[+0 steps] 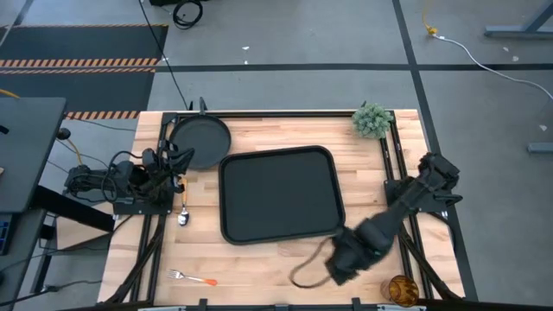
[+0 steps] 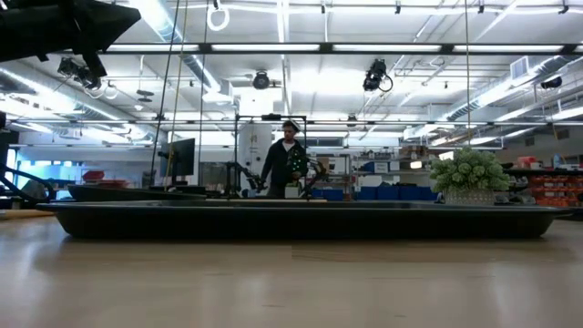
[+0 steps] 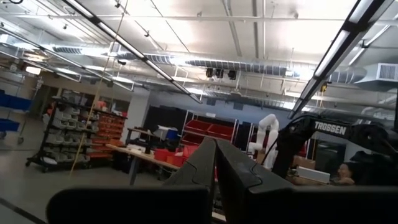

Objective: Pick and place plate/cup/fork/spoon on tray
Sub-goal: Put the brown glass on the black serving tray

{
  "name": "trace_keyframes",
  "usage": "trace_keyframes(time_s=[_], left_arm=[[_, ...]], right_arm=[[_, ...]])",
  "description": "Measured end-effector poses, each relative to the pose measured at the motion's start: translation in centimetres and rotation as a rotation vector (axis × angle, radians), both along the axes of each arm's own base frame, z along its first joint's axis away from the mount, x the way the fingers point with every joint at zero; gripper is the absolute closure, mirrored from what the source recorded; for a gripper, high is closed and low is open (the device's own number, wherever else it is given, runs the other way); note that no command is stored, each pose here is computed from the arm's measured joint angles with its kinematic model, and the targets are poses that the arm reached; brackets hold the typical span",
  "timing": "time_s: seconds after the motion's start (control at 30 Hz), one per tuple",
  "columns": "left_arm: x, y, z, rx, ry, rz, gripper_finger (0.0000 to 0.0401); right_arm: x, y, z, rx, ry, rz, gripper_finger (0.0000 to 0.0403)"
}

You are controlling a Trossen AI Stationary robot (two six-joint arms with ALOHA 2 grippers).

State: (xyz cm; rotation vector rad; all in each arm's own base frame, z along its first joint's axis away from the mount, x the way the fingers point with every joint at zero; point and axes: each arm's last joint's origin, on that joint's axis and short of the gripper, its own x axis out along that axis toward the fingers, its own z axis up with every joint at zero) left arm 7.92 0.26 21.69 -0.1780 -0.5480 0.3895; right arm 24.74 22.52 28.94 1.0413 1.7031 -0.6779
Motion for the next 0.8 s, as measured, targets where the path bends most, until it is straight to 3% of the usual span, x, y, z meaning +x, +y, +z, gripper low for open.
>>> trace_keyframes(time_s=[0.17,0.3,0.53,0.8], left_arm=[[0.0,0.0,0.0,0.000,0.000,0.000,0.0381],[0.0,0.0,0.0,0.000,0.000,-0.001,0.0381],[0.0,0.0,0.0,-0.005,-0.007,-0.005,0.0381],[0.0,0.0,0.0,-0.020,-0.014,-0.015,0.0381]], right_arm=[[-4.3,2.6,0.6,-0.028,0.192,-0.087,0.0225],[-6.1,4.5,0.8,-0.031,0.192,-0.153,0.0225],[-7.1,6.1,-0.5,-0.033,0.093,-0.186,0.0218],[-7.0,6.3,-4.0,0.007,0.099,-0.156,0.0165]])
